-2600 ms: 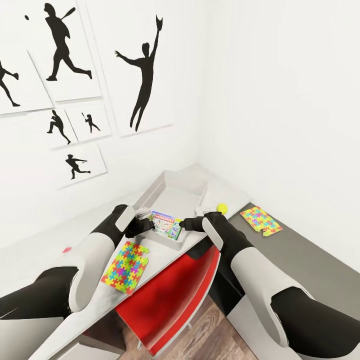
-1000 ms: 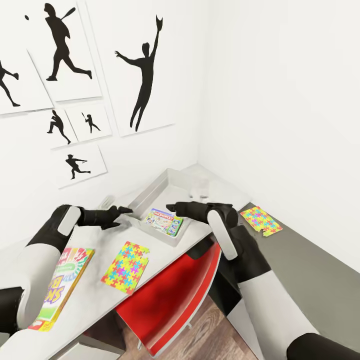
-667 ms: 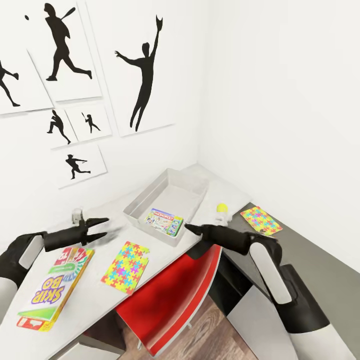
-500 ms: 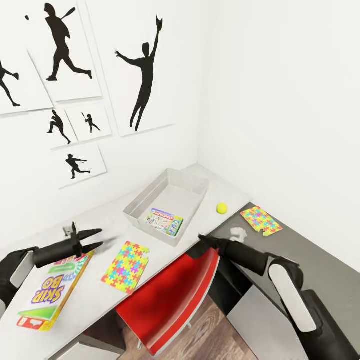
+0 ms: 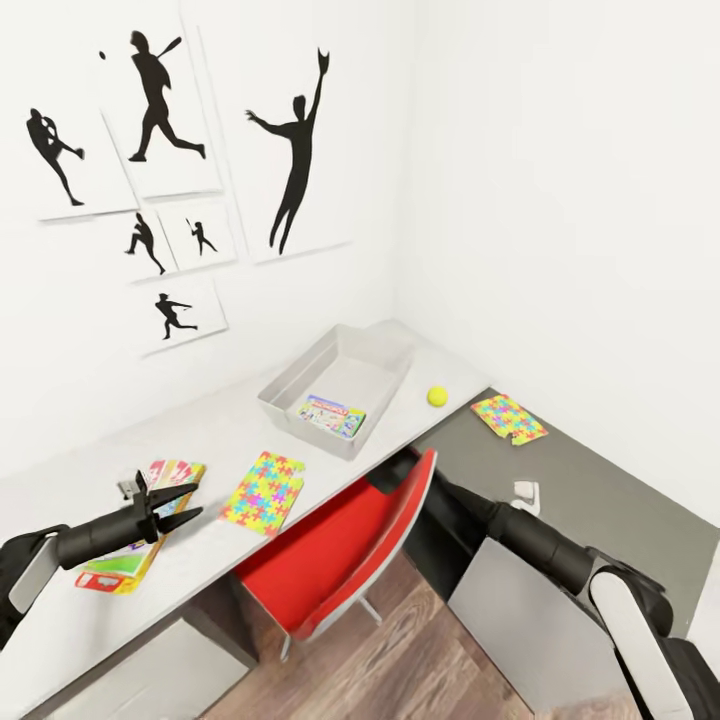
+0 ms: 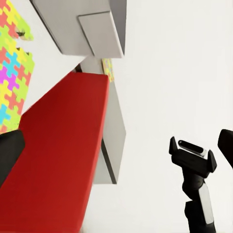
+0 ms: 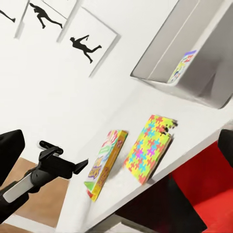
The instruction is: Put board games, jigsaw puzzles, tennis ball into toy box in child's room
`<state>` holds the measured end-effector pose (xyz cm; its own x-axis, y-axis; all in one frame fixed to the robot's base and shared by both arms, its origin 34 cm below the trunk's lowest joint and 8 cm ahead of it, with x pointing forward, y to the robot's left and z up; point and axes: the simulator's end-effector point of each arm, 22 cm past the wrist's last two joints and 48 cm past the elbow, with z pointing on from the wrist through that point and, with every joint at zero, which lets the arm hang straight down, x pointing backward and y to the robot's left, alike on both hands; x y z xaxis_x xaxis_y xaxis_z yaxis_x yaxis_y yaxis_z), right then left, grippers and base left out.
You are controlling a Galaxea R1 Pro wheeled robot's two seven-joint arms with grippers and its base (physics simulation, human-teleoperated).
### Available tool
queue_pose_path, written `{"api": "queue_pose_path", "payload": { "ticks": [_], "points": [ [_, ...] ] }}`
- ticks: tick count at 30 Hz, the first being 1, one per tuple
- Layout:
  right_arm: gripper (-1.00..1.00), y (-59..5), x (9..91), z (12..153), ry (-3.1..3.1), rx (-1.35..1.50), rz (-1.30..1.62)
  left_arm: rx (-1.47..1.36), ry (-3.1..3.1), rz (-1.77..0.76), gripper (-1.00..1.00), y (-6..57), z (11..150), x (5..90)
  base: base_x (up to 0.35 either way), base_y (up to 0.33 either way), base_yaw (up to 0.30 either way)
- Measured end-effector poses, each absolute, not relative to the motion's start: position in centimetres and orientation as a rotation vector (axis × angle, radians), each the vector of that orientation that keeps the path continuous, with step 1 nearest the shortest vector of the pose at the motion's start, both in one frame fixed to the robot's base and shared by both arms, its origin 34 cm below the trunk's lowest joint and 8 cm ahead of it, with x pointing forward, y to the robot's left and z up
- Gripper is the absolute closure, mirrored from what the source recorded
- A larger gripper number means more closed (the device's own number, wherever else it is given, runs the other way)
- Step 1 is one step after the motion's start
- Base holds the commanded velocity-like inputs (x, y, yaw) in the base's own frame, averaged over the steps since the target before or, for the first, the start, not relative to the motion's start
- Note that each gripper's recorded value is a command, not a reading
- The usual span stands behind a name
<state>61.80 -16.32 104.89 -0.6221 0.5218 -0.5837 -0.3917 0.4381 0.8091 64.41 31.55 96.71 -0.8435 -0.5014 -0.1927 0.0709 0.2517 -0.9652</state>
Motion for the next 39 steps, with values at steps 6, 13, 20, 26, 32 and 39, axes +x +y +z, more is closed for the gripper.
{"api": "queue_pose_path", "payload": {
  "ticks": [6,13,20,26,32,39],
  "points": [
    [-1.0,-16.4,61.8,105.2,1.809,0.11,1.312,-0.385,2.058,-1.629,-1.0,31.4,97.0,64.4,-0.32,0.0,0.0],
    [-1.0,-17.0,62.1,104.4,1.828,0.139,1.283,-0.365,2.045,-1.618,-1.0,31.5,97.2,64.5,-0.134,0.0,0.0],
    [-1.0,-17.2,62.4,103.4,1.864,0.162,1.245,-0.351,2.037,-1.607,-1.0,31.6,97.3,64.6,-0.046,0.002,-0.005],
    [-1.0,-17.4,62.5,103.3,1.869,0.17,1.235,-0.347,2.033,-1.607,-1.0,31.6,97.5,64.6,-0.187,0.077,-0.162],
    [-1.0,-17.4,62.5,103.5,1.865,0.168,1.232,-0.343,2.029,-1.604,-1.0,31.6,97.7,64.6,-0.159,0.053,-0.239],
    [-1.0,-17.3,62.4,103.8,1.862,0.161,1.233,-0.339,2.022,-1.599,-1.0,31.9,98.2,64.7,-0.026,0.008,-0.236]
  ]
}}
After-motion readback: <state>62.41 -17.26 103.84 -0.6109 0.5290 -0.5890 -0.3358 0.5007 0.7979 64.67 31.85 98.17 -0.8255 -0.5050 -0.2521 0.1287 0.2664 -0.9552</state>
